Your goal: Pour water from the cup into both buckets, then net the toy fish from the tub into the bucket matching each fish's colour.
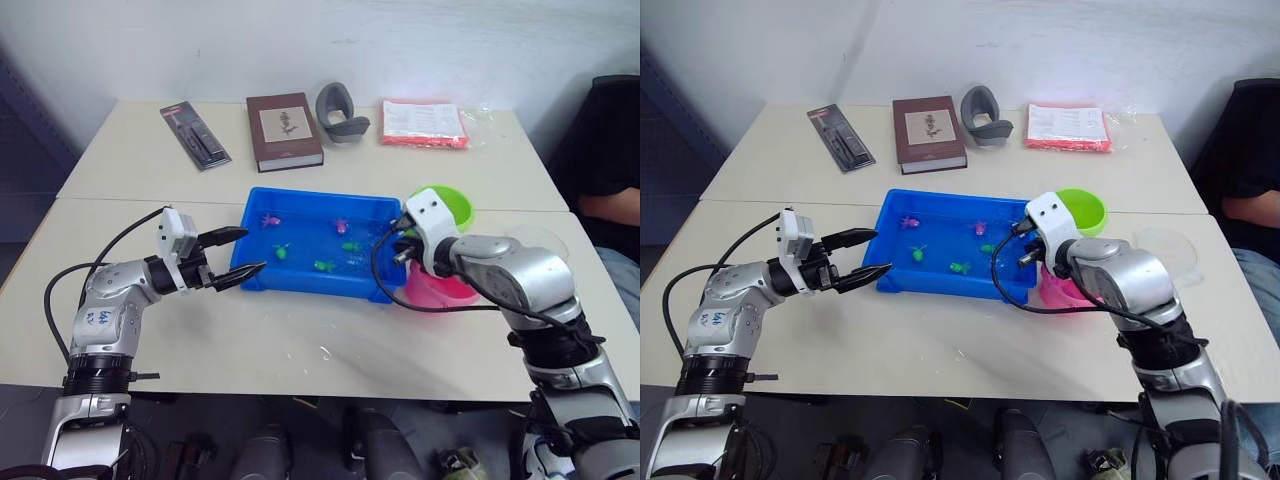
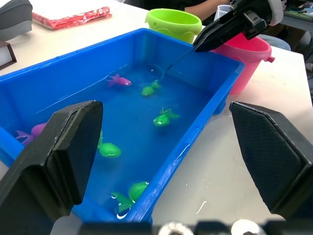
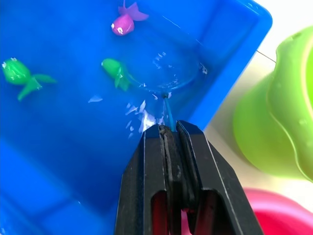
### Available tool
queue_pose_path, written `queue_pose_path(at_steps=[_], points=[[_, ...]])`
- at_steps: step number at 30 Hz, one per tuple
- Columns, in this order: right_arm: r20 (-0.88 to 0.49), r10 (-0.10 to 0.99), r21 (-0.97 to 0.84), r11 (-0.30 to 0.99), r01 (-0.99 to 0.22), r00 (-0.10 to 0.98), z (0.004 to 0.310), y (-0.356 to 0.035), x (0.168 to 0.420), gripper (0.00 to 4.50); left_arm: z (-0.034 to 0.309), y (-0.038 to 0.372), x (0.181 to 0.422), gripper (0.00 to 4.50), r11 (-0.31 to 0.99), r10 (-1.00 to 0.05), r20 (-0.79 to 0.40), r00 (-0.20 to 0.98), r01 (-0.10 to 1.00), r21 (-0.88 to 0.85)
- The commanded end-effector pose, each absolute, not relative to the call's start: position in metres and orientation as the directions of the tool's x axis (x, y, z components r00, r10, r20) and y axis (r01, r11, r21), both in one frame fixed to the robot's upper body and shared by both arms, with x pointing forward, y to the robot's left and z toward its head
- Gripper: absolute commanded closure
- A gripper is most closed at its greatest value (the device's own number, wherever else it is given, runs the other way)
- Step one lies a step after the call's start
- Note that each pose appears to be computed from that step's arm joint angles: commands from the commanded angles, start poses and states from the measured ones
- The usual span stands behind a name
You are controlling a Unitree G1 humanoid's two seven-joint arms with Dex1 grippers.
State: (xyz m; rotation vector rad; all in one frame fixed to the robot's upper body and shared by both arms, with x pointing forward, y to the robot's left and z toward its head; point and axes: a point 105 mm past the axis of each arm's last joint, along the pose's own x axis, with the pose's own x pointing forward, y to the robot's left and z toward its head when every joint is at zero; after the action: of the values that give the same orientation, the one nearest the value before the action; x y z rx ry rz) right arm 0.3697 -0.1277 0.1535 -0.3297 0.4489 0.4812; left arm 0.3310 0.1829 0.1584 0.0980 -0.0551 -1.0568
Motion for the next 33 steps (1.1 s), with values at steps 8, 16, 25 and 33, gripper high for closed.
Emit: queue_pose_path(at_steps=[8,16,25,33], points=[[-0.315,0.545,-0.127,0.787,-0.603,0.777,0.183,-0.106,0.366,4.5,0.173,0.178,0.324,0.03,0.482,-0.875,0.035,0.483,0.863,0.154],[-0.224,0.64,-0.158,0.72,-0.675,0.735,0.194,-0.125,0.318,4.5,0.176,0.172,0.321,0.03,0.438,-0.899,0.045,0.436,0.887,0.149],[-0.049,0.63,-0.214,0.751,-0.624,0.775,0.213,-0.166,0.263,4.5,0.18,0.137,0.315,0.03,0.246,-0.969,0.063,0.24,0.962,0.118],[-0.041,0.41,-0.323,0.858,-0.4,0.911,0.199,-0.229,0.224,4.5,0.19,0.102,0.31,0.03,0.131,-0.989,0.085,0.12,0.982,0.138]])
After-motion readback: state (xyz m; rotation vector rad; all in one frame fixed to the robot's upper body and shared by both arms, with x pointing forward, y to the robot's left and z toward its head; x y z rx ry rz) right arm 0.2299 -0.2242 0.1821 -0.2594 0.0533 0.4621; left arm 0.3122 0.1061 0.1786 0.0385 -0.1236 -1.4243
